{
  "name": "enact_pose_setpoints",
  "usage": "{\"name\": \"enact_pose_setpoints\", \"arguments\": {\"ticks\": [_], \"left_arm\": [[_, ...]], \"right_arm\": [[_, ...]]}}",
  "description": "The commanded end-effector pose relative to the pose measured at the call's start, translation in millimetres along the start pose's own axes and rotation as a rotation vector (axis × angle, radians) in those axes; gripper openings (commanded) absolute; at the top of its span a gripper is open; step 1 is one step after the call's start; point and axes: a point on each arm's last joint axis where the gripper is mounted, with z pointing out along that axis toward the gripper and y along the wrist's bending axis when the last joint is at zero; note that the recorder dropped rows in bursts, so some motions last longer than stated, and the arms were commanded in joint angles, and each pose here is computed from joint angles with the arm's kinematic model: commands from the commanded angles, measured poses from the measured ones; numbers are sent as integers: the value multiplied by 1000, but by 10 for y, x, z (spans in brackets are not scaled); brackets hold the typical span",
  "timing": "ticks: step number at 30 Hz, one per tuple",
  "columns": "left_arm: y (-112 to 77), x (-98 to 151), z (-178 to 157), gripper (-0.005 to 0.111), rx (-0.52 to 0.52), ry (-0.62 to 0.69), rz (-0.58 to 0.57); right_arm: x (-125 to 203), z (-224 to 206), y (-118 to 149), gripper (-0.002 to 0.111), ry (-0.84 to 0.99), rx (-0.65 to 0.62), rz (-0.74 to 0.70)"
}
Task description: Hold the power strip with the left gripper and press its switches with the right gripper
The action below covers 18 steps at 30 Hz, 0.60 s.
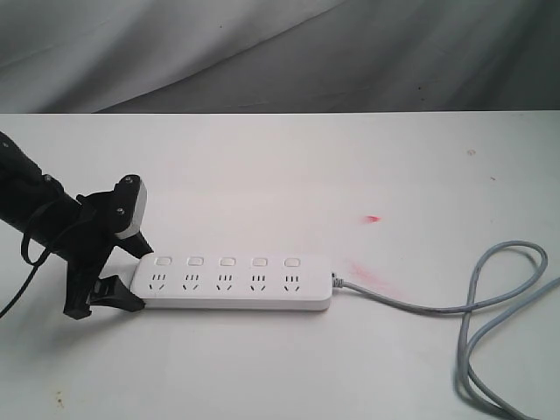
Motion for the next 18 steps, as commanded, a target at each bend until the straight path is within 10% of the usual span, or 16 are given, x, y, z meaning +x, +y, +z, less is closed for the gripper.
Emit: {"name": "enact_pose_setpoints", "arguments": {"ticks": [1, 18], "left_arm": [[11, -18, 11, 40, 2, -1, 7], [11, -18, 11, 40, 2, -1, 7]], "right_arm": [[79, -82, 20, 0, -28, 19, 5], [525, -62, 81, 0, 139, 43, 268]]}}
